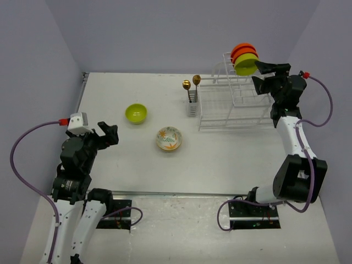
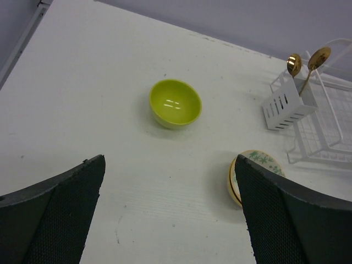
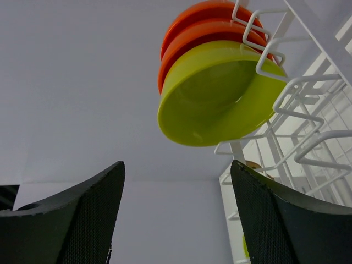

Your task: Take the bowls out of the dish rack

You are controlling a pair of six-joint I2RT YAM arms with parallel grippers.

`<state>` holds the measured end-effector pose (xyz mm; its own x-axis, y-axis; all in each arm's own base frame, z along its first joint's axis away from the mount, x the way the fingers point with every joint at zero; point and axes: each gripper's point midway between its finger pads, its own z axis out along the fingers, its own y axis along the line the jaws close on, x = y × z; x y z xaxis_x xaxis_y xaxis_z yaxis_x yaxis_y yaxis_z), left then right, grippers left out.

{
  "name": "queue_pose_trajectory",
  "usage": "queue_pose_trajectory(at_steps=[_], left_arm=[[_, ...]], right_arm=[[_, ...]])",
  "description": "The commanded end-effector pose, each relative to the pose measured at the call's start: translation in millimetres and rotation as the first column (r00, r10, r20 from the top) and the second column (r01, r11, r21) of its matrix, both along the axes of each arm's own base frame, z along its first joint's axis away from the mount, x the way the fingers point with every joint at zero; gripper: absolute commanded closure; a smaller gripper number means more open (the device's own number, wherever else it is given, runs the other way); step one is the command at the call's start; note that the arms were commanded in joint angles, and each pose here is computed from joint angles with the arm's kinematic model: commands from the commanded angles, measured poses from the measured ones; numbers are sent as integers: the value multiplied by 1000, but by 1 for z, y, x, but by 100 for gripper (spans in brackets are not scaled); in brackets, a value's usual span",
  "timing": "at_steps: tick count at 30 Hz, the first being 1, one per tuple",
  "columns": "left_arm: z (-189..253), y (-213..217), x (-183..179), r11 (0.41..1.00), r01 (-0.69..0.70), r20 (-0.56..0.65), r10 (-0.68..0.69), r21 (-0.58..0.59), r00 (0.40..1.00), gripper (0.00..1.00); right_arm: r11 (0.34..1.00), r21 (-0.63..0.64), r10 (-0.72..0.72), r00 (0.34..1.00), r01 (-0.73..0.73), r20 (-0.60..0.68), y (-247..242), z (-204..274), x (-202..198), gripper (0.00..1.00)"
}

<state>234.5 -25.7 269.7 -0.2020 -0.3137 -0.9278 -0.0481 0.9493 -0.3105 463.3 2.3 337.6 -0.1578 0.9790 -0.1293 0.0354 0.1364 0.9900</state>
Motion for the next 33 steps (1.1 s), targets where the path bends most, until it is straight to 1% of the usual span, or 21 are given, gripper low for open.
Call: queue_pose_trajectory(at_steps=[1, 2, 5, 8, 11, 15, 16, 18, 20, 21, 30, 31, 33], left_arm=[[13, -3, -2, 999, 30, 68, -31, 21, 997, 0], [14, -4, -3, 999, 39, 71, -41, 23, 997, 0], [14, -5, -3, 999, 45, 74, -46, 20, 996, 0], [12, -8, -3, 998, 61, 69, -62, 20, 996, 0], [13, -9, -3, 998, 65, 72, -67, 21, 995, 0], [12, -12, -2, 997, 79, 72, -80, 21, 994, 0], [12, -15, -2, 995, 96, 72, -97, 22, 993, 0], [10, -17, -1, 994, 108, 63, -109, 25, 992, 0], [9, -17, 0, 994, 108, 58, -109, 26, 992, 0], [9, -17, 0, 994, 108, 60, -109, 26, 992, 0], [14, -15, -3, 995, 95, 78, -97, 26, 992, 0], [14, -15, -3, 995, 95, 78, -97, 26, 992, 0], [14, -15, -4, 995, 97, 81, -98, 26, 992, 0]], right_arm=[[993, 65, -107, 987, 99, 120, -9, 48, 14, 23], [992, 69, -109, 987, 101, 118, -8, 45, 20, 25], [992, 78, -107, 985, 98, 132, -5, 50, 32, 27], [989, 99, -118, 986, 106, 116, -6, 39, 47, 30], [987, 113, -119, 990, 110, 70, -7, 21, 62, 36], [985, 130, -119, 991, 110, 64, -6, 14, 72, 41], [987, 128, -109, 991, 99, 75, -3, 18, 74, 45], [988, 127, -101, 992, 91, 76, 0, 16, 80, 48], [988, 133, -95, 992, 83, 83, 4, 18, 82, 57], [987, 135, -94, 992, 82, 81, 5, 17, 84, 59], [985, 153, -96, 991, 81, 89, 16, 20, 87, 61], [985, 156, -93, 992, 78, 87, 17, 19, 88, 66], [983, 165, -93, 992, 79, 81, 18, 17, 89, 71]])
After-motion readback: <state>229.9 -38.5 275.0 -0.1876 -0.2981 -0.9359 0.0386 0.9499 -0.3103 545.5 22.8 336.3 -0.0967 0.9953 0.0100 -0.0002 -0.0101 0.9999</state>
